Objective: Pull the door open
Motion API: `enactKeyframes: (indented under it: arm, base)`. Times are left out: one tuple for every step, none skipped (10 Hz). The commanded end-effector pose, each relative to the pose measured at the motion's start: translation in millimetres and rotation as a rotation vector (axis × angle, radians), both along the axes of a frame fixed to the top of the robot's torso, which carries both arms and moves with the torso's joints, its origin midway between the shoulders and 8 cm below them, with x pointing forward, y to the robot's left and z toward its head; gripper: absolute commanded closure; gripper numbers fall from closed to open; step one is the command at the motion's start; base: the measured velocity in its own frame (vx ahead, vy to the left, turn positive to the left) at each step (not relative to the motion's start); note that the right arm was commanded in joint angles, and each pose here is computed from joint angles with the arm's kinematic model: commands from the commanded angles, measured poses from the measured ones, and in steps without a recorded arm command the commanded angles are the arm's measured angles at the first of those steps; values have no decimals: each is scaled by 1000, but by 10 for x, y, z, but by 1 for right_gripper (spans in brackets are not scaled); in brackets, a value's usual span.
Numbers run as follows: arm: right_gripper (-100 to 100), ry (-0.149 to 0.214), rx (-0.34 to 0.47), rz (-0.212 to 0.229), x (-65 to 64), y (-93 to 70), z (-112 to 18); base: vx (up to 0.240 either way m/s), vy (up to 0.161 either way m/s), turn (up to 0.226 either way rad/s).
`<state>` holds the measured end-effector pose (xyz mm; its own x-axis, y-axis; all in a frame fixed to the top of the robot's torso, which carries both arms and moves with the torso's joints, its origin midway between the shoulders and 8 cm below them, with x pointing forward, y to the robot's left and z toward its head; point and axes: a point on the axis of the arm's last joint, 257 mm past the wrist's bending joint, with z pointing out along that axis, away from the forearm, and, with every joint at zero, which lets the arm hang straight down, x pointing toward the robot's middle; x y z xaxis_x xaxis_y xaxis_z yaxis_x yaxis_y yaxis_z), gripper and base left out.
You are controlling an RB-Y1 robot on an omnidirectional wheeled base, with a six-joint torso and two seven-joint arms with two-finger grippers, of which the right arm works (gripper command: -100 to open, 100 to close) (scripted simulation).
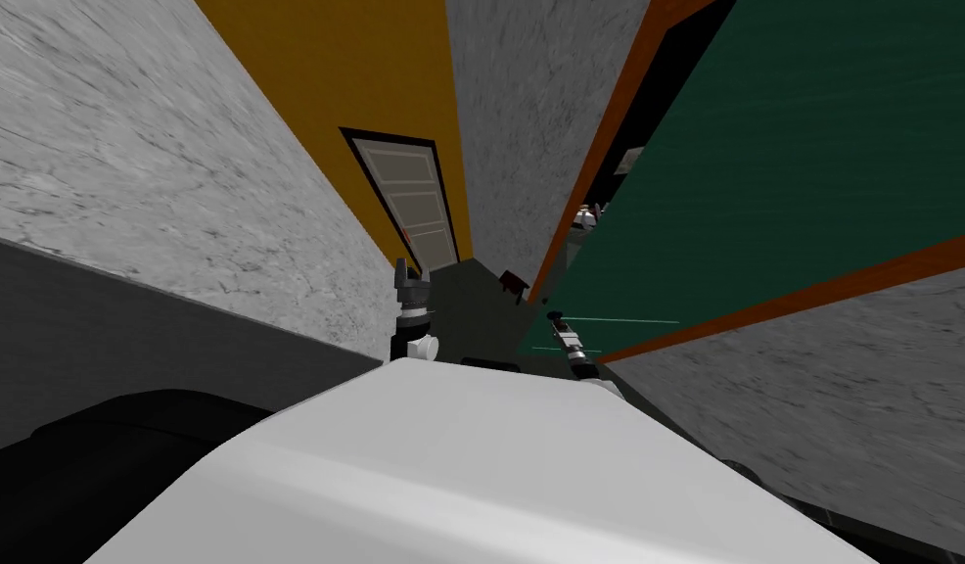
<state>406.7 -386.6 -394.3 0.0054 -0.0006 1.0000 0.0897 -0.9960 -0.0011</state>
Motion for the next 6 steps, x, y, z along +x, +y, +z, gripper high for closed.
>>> enactKeyframes:
  arm:
    - [100,-5,0,22,-40,12,23]
    - [100,-5,0,31,-60,15,25]
    - [100,-2,0,26,-47,25,6]
    - [100,2,2,36,-100,28,-11]
    - [100,1,2,40,-125,19,-7]
    - [100,1,2,43,-139,13,-6]
  base:
    - [-193,-73,85]
    - [-176,-80,64]
    - [-76,-35,22]
    - [-123,-52,136]
    - [-177,-85,194]
    - [-180,-74,95]
